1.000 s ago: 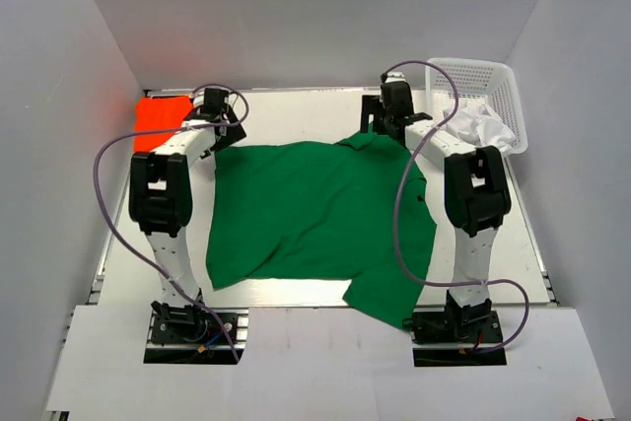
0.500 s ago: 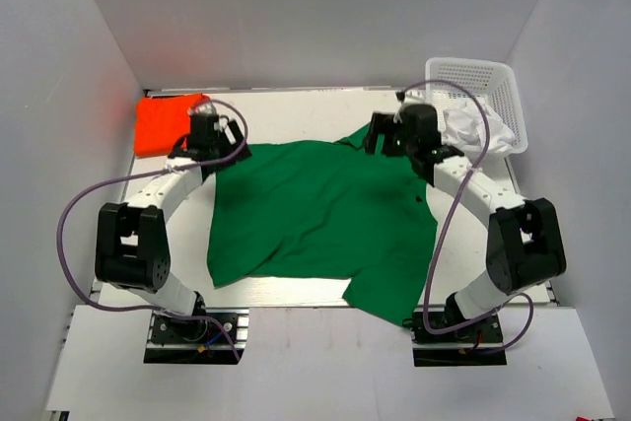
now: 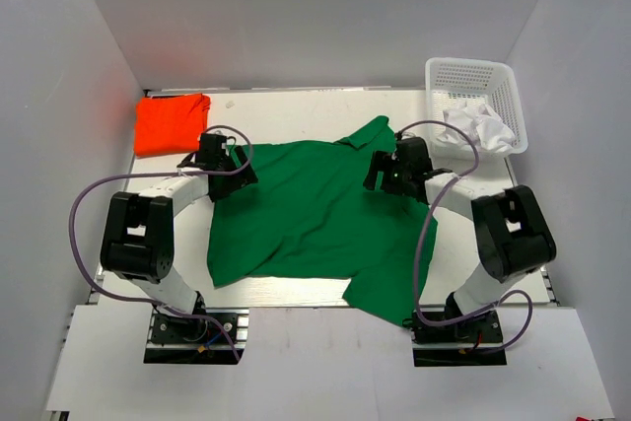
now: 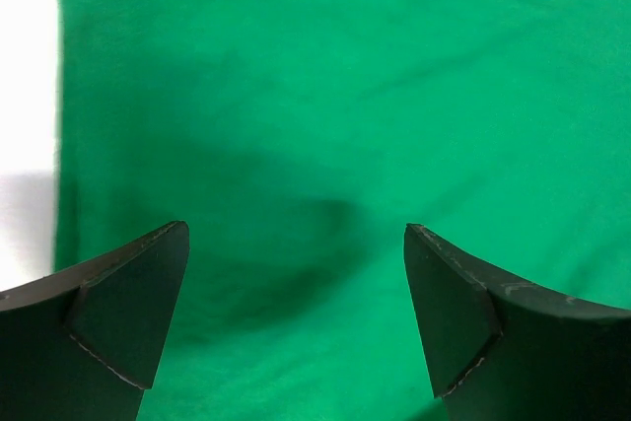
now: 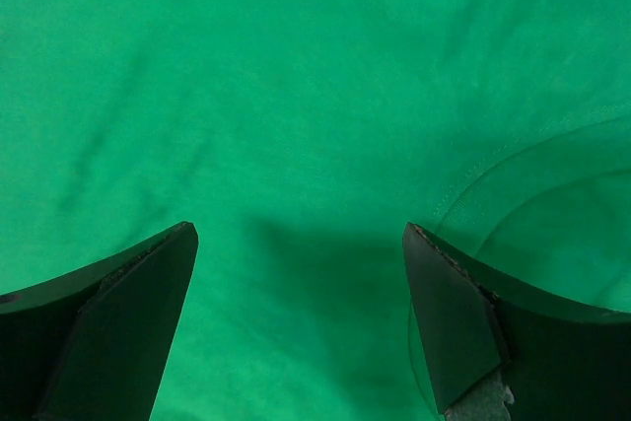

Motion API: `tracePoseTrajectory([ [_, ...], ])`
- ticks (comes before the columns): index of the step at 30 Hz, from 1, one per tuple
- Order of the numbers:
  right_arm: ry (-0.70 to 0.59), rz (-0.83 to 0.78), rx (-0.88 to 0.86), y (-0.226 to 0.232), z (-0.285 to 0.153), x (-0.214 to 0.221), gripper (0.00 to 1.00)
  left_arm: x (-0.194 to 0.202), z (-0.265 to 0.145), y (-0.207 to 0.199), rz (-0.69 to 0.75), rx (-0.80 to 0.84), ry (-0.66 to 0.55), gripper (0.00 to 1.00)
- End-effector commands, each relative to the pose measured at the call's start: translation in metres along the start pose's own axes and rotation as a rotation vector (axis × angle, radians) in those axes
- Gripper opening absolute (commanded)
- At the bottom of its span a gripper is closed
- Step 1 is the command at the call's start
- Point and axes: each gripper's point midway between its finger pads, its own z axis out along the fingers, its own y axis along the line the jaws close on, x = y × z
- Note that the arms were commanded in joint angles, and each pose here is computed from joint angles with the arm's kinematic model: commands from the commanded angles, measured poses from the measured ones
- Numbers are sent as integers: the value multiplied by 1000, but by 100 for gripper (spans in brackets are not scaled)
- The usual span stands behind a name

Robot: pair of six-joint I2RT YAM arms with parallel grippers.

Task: Fold and stack the t-shirts
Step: Flatten out the tshirt

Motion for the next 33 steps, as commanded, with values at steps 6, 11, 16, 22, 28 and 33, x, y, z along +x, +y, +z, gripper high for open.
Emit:
tracePoseTrajectory([
  [6,21,47,111,-21,26,2,90,-48,-12,26,-74,-188,-166,100],
  [11,36,36,127,-25,33,5,90,-43,7,32,-38,-217,-129,96],
  [16,42,30,117,-23,35,4,90,-41,23,28,-20,-219,-95,83],
  [22,33,26,133,-25,34,1,90,-45,28,41,-14,-303,-101,66],
  [28,38,27,145,-28,36,2,90,-55,20,30,-28,-265,-126,29],
  [33,36,25,154,-29,35,1,90,-74,5,20,-43,-246,-174,0],
])
